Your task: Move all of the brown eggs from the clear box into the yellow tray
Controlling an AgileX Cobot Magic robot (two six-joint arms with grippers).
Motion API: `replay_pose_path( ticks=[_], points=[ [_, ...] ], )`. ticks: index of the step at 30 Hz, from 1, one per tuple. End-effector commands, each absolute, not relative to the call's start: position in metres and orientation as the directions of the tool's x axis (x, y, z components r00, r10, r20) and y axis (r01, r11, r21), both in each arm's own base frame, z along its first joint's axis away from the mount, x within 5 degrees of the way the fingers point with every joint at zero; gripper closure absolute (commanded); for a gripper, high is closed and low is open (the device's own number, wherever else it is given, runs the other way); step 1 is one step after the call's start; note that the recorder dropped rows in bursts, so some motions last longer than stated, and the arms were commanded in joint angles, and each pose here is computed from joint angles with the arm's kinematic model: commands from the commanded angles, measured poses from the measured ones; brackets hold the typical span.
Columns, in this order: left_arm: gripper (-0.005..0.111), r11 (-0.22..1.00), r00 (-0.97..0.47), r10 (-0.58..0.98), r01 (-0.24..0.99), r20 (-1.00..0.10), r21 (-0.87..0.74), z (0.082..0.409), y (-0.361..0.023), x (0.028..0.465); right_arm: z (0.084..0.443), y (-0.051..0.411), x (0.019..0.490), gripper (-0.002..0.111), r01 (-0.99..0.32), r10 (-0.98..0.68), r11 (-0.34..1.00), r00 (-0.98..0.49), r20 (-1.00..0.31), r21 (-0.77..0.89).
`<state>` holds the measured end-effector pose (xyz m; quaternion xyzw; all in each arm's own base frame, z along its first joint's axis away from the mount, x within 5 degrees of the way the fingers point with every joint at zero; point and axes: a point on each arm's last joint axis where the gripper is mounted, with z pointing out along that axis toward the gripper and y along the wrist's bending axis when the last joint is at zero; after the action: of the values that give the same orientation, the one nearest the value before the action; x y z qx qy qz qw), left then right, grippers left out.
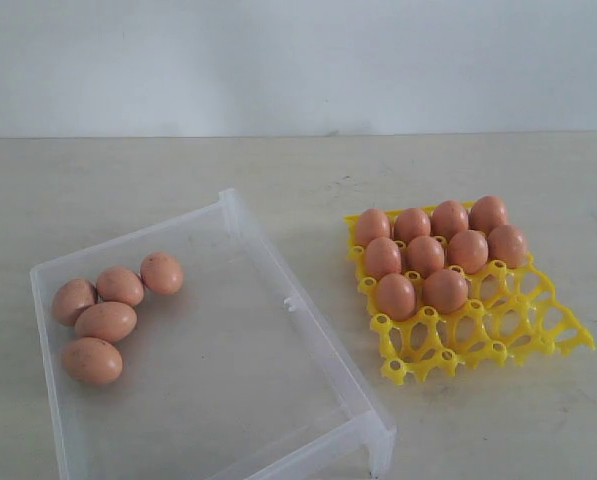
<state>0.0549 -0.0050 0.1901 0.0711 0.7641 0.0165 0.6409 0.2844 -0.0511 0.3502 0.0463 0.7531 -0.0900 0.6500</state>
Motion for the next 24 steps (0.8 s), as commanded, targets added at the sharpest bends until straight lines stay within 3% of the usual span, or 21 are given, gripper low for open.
replay_pose_path(
  ticks=[1,5,7,10,14,16,17,18,20,22,24],
  points=[
    [0.103,0.990,-0.162,0.122,0.089,-0.979,0.109,0.190,-0.005,0.055,0.361,-0.055,0.284,0.108,0.196,-0.307,0.925,-0.117,-0.945,-0.325],
    [0.103,0.990,-0.162,0.122,0.089,-0.979,0.109,0.190,-0.005,0.055,0.374,-0.058,0.283,0.108,0.271,-0.518,0.816,-0.051,-0.854,-0.511],
    [0.103,0.990,-0.162,0.122,0.089,-0.979,0.109,0.190,-0.005,0.055,0.385,-0.060,0.281,0.108,0.351,-0.569,0.773,0.015,-0.822,-0.528],
    [0.103,0.990,-0.162,0.122,0.089,-0.979,0.109,0.190,-0.005,0.055,0.407,-0.061,0.272,0.108,0.497,-0.571,0.761,0.209,-0.794,-0.417],
    [0.103,0.990,-0.162,0.122,0.089,-0.979,0.109,0.190,-0.005,0.055,0.423,-0.050,0.271,0.108,0.421,-0.384,0.882,0.380,-0.842,-0.213],
    [0.103,0.990,-0.162,0.122,0.089,-0.979,0.109,0.190,-0.005,0.055,0.431,-0.044,0.271,0.108,0.329,-0.223,0.942,0.471,-0.853,-0.064],
    [0.103,0.990,-0.162,0.122,0.089,-0.979,0.109,0.190,-0.005,0.055,0.438,-0.035,0.271,0.108,0.179,-0.017,0.979,0.543,-0.839,0.096],
    [0.103,0.990,-0.162,0.122,0.089,-0.979,0.109,0.190,-0.005,0.055,0.440,-0.031,0.272,0.108,0.091,0.080,0.983,0.559,-0.825,0.158],
    [0.103,0.990,-0.162,0.122,0.089,-0.979,0.109,0.190,-0.005,0.055,0.444,-0.010,0.274,0.108,-0.262,0.392,0.917,0.466,-0.793,0.299],
    [0.103,0.990,-0.162,0.122,0.089,-0.979,0.109,0.190,-0.005,0.055,0.438,0.013,0.272,0.108,-0.471,0.438,0.841,0.308,-0.845,0.265],
    [0.103,0.990,-0.162,0.122,0.089,-0.979,0.109,0.190,-0.005,0.055,0.425,0.035,0.267,0.108,-0.623,0.307,0.770,0.178,-0.935,0.134]
  ],
)
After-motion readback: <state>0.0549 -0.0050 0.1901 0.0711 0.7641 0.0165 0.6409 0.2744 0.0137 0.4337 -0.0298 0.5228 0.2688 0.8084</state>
